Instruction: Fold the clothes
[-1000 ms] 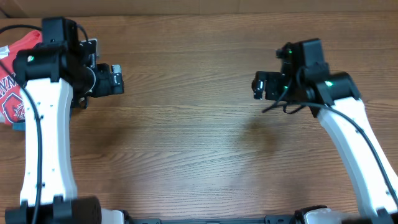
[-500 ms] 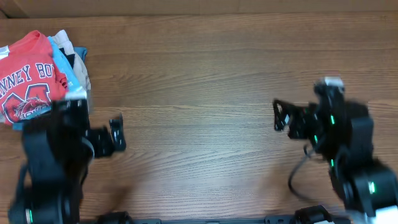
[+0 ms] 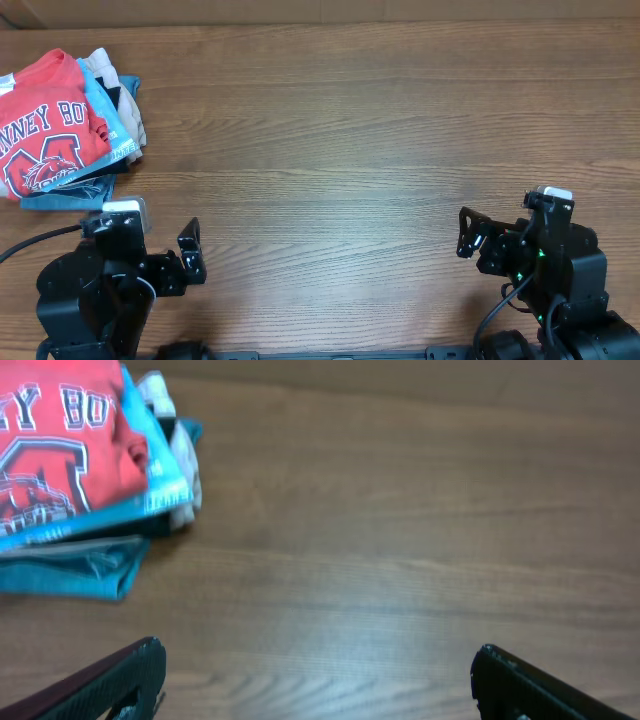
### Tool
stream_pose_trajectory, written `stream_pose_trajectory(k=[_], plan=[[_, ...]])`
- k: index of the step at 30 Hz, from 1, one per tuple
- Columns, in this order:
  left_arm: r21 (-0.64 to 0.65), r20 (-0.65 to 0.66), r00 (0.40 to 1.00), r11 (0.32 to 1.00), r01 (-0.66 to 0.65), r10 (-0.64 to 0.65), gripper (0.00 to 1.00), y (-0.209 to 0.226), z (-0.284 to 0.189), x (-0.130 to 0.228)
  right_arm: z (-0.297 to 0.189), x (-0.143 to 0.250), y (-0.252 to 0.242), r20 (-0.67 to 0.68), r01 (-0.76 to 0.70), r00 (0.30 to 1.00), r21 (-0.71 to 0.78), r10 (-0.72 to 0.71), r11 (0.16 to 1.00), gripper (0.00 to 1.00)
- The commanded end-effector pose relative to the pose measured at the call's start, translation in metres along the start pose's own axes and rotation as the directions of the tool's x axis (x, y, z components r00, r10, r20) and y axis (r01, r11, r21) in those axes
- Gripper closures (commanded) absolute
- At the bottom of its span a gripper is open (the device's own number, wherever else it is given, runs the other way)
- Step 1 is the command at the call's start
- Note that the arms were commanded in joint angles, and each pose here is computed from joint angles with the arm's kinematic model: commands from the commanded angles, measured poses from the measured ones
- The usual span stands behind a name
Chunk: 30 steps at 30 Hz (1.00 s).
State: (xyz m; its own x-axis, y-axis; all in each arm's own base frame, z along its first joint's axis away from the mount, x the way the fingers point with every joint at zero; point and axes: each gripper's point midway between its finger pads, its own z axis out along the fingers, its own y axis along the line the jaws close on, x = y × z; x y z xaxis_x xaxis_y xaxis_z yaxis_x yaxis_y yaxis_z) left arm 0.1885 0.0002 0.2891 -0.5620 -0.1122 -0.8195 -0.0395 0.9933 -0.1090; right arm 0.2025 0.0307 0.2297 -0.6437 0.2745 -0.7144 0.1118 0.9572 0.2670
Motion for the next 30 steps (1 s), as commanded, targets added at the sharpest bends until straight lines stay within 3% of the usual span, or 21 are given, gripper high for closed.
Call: stream_pose_trajectory(k=[1,16,24,30], plan=[[0.007,-0.038,0.999,1.0,-0.008,0.008,0.0,-0.001,0.001,0.011,0.0,0.002,-0.003,-0.002,-0.011,1.0,0.016,0.011,1.0,0.0],[0.003,-0.117,0.993,1.0,0.002,-0.001,0.0,0.0,0.0,0.03,-0.005,0.0,-0.013,0.038,-0.03,0.999,0.037,0.029,0.999,0.0],[0.003,-0.117,0.993,1.0,0.002,-0.001,0.0,0.0,0.0,0.03,0.0,0.007,-0.025,0.255,-0.067,0.964,-0.032,0.072,0.997,0.0],[0.003,-0.117,0.993,1.0,0.002,-0.001,0.0,0.0,0.0,0.03,0.007,0.009,-0.025,0.413,-0.012,0.91,-0.083,0.045,0.996,0.0]])
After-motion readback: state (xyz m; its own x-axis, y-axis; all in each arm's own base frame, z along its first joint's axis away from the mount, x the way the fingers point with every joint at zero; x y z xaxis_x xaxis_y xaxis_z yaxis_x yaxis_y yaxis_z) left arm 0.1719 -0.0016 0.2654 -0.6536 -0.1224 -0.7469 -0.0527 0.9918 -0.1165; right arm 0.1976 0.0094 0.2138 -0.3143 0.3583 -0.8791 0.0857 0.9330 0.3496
